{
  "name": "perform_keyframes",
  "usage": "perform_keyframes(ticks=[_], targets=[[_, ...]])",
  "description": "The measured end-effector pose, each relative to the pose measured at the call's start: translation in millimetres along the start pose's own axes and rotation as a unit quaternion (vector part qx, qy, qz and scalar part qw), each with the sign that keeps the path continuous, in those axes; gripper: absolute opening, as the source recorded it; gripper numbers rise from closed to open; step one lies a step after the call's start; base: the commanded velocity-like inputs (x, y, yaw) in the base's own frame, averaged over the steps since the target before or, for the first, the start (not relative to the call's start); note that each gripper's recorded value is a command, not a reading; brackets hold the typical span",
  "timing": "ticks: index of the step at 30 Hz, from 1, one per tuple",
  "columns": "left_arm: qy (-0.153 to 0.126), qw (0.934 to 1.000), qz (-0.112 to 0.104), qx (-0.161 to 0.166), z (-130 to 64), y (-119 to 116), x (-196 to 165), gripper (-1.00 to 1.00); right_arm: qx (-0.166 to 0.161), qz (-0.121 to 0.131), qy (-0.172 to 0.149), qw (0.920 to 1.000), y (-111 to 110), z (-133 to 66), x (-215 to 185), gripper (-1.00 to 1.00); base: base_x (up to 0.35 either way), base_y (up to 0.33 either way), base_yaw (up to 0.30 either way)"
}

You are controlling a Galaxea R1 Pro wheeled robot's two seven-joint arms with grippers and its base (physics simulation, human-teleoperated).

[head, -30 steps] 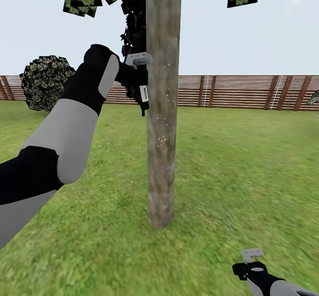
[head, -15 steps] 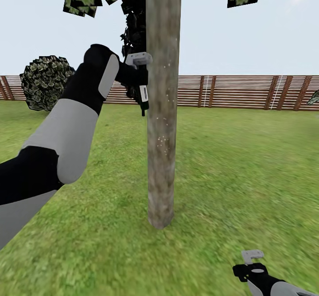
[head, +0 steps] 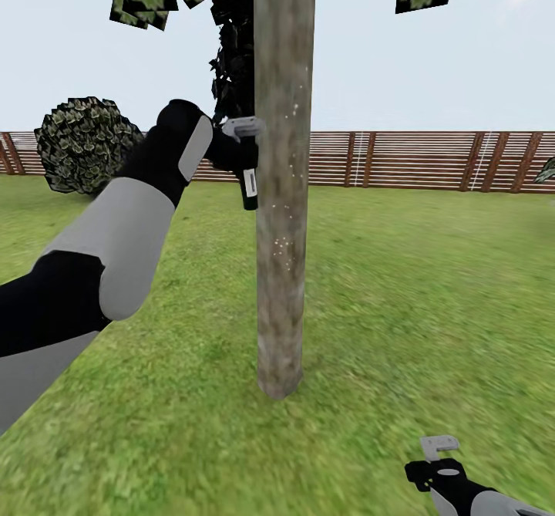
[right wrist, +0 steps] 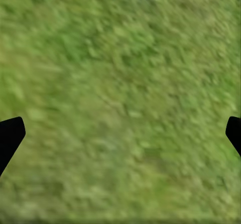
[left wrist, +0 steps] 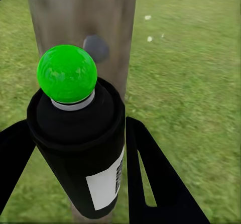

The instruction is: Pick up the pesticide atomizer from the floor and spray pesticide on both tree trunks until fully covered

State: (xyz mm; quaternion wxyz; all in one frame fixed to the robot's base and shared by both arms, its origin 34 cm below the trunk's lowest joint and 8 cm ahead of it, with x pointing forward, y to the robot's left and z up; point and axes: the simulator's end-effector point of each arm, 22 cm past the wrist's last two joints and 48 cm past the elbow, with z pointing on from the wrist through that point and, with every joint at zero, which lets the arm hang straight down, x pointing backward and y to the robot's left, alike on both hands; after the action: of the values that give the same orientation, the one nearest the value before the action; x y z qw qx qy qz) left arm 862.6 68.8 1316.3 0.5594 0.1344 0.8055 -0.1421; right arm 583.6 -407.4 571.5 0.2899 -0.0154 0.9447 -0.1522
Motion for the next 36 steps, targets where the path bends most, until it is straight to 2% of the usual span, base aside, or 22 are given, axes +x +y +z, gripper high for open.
perform_keyframes(ticks=[5, 25, 30, 36], targets=[[0.015, 0.9999, -0.004, -0.003, 6.4, 3.4, 11.2, -1.00, 0.000, 0.000, 0.000, 1.0000, 0.1, 0.0, 0.0, 1.00, 0.000, 0.000, 0.000], [0.020, 0.9998, -0.006, -0.006, 8.7, 5.8, 15.3, -1.00, 0.000, 0.000, 0.000, 1.0000, 0.0, 0.0, 0.0, 1.00, 0.000, 0.000, 0.000], [0.038, 0.9992, -0.009, -0.007, 15.7, 8.5, 29.0, -1.00, 0.000, 0.000, 0.000, 1.0000, 0.1, 0.0, 0.0, 1.00, 0.000, 0.000, 0.000], [0.041, 0.9991, -0.010, -0.007, 17.3, 8.4, 32.0, -1.00, 0.000, 0.000, 0.000, 1.0000, 0.1, 0.0, 0.0, 1.00, 0.000, 0.000, 0.000]])
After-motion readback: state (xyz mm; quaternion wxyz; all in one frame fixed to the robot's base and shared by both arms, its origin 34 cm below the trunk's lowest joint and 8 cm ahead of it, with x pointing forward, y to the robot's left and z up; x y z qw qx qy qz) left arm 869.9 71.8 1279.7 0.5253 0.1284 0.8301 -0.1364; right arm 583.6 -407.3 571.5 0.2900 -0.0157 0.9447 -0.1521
